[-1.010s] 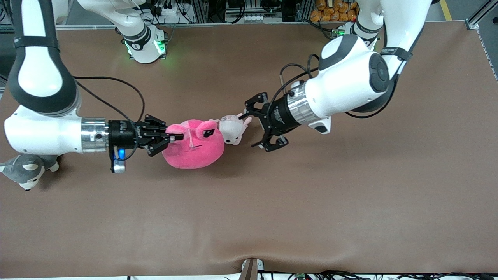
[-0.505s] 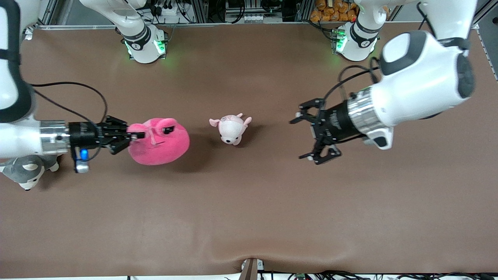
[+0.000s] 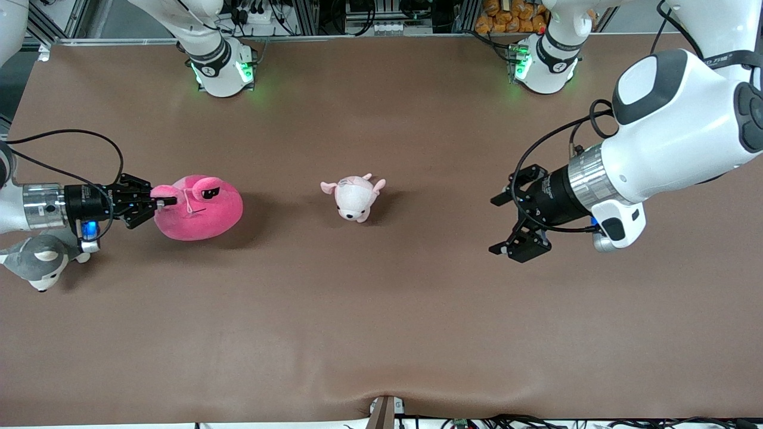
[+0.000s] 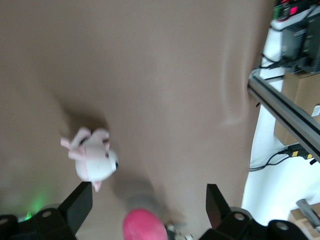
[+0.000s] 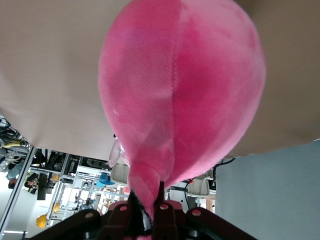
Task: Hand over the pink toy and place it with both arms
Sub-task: 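Carry the pink plush with the right gripper while the left gripper withdraws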
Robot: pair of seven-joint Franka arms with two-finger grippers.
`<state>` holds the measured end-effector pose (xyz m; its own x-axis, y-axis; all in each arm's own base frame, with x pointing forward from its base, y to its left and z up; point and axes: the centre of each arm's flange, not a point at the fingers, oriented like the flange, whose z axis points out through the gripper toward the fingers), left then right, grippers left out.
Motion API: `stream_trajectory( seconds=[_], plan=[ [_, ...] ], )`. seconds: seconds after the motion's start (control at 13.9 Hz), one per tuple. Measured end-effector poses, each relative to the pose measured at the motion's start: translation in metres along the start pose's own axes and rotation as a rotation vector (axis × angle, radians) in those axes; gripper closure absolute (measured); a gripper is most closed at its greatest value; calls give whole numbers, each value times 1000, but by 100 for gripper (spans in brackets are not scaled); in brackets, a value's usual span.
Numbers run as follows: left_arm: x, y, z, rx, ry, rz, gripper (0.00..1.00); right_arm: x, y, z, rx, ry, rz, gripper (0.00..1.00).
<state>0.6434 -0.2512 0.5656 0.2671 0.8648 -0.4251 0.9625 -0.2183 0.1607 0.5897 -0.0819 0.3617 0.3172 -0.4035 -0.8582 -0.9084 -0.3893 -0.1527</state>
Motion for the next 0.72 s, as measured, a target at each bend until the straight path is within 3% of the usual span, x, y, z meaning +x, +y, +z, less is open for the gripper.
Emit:
stream_trajectory(
  seconds=[0.14, 0.36, 0.51, 0.72],
  plan=[
    [3, -3, -2, 15, 78, 138, 0, 31, 19, -9, 22, -15, -7, 87],
    [5, -14, -9, 99, 169, 405, 0, 82, 43, -1, 34, -65, 28, 87],
    [7, -20, -17, 140, 204, 513, 0, 102, 47, 15, 23, -93, 31, 87],
    [25, -30, -43, 196, 219, 656, 0, 122, 59, 20, -1, -89, -9, 87]
  ],
)
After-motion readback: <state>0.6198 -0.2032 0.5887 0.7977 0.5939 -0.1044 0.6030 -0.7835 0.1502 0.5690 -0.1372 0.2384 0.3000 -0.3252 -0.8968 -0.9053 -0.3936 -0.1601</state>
